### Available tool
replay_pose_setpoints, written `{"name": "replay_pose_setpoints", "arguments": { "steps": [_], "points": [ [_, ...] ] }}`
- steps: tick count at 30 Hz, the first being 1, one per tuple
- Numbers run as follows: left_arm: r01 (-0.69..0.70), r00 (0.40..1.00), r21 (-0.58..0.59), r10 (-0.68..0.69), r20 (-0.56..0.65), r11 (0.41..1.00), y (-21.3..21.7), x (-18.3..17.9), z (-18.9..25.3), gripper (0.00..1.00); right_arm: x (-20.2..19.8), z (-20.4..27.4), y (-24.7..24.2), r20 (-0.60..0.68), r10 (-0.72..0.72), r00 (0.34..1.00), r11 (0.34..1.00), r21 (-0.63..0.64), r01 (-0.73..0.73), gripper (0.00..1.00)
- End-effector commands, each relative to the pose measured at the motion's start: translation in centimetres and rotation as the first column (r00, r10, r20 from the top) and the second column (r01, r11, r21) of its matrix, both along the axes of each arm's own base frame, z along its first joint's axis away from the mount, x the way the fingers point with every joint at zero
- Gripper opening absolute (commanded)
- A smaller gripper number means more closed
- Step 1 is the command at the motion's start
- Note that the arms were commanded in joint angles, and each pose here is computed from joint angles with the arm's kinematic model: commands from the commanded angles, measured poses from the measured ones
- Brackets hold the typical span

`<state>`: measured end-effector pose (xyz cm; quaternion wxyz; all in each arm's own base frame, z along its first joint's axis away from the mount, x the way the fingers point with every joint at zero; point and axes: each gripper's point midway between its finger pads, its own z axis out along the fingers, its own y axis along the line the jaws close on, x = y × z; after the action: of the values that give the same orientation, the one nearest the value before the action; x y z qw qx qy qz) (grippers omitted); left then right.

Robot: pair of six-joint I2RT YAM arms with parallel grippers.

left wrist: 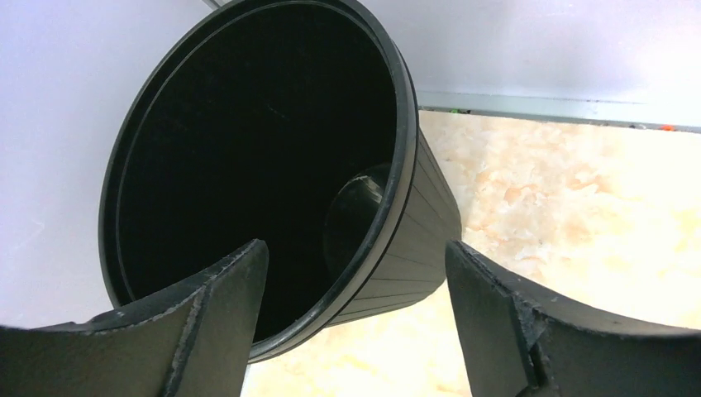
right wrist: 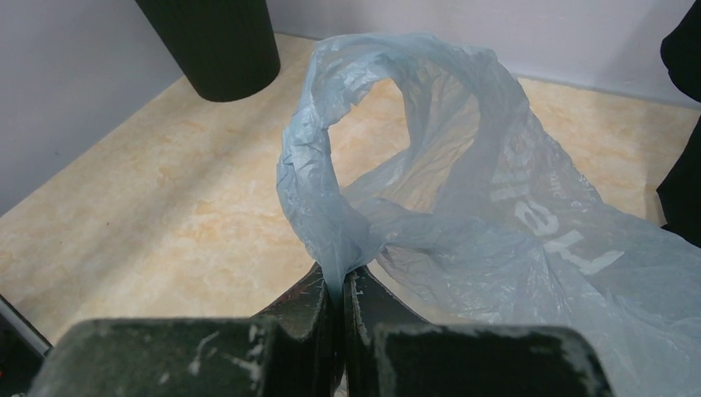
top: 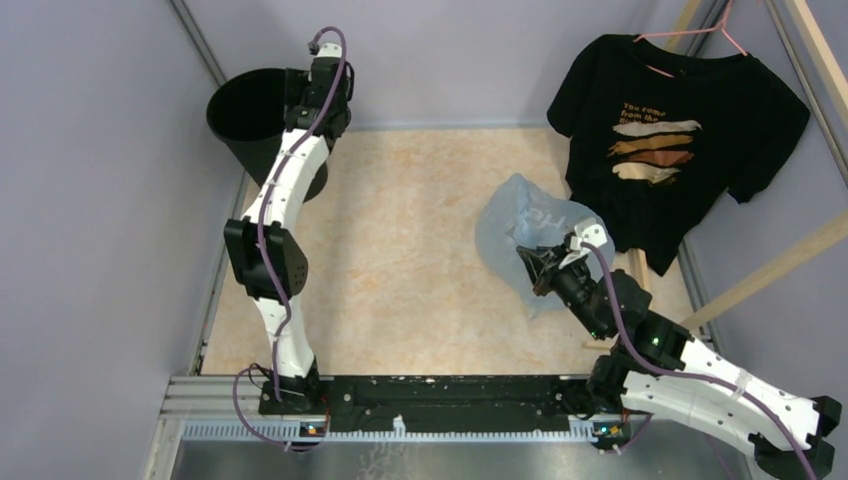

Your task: Put the trash bags into the trash bin

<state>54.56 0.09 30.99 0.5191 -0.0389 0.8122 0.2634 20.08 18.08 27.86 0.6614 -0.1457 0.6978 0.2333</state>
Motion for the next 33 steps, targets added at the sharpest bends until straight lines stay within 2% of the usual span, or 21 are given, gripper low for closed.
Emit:
{"name": "replay_pose_setpoints", "arguments": {
  "steps": [1, 3, 6, 14, 15, 17, 19, 26, 33],
  "points": [
    [-0.017, 1.000, 0.057, 0.017, 0.006, 0.998, 0.7, -0.1, 1.5, 0.81, 0.0, 0.6, 0.6, 0.018, 0.021, 1.000, 0.999, 0.029, -0.022, 0.00],
    [-0.045, 0.999, 0.085, 0.047, -0.012, 0.995, 1.2, -0.3, 0.8, 0.75, -0.1, 0.7, 0.5, 0.017, 0.021, 1.000, 0.999, 0.029, -0.021, 0.00],
    [-0.071, 0.997, 0.119, 0.076, -0.031, 0.990, 1.8, -0.5, -0.2, 0.73, -0.1, 0.8, 0.4, 0.015, 0.022, 1.000, 0.999, 0.027, -0.023, 0.00],
    [-0.066, 0.993, 0.114, 0.077, -0.094, 0.991, 1.7, -0.7, -3.0, 0.63, -0.5, 1.1, 0.6, 0.015, 0.043, 0.999, 0.999, 0.025, -0.043, 0.00],
    [-0.067, 0.992, 0.118, 0.079, -0.096, 0.991, 1.7, -0.7, -3.1, 0.60, -0.5, 1.1, 0.6, 0.014, 0.045, 0.999, 0.999, 0.023, -0.045, 0.00],
    [-0.070, 0.991, 0.120, 0.082, -0.103, 0.990, 1.8, -0.9, -3.3, 0.48, -0.6, 1.2, 0.6, 0.012, 0.051, 0.999, 0.998, 0.023, -0.051, 0.00],
    [-0.060, 0.992, 0.096, 0.070, -0.102, 0.994, 1.5, -1.1, -3.2, 0.39, -0.7, 1.2, 0.6, 0.012, 0.055, 0.998, 0.998, 0.021, -0.056, 0.00],
    [-0.031, 0.996, 0.036, 0.034, -0.080, 0.999, 0.8, -3.3, -1.3, 0.24, -0.9, 1.8, 0.7, 0.014, 0.070, 0.997, 0.997, 0.021, -0.070, 0.00],
    [0.132, 0.988, -0.165, -0.143, -0.056, 0.977, -2.9, -6.7, 1.0, 0.09, -0.9, 1.8, 0.7, 0.010, 0.073, 0.997, 0.997, 0.025, -0.073, 0.00]
  ]
}}
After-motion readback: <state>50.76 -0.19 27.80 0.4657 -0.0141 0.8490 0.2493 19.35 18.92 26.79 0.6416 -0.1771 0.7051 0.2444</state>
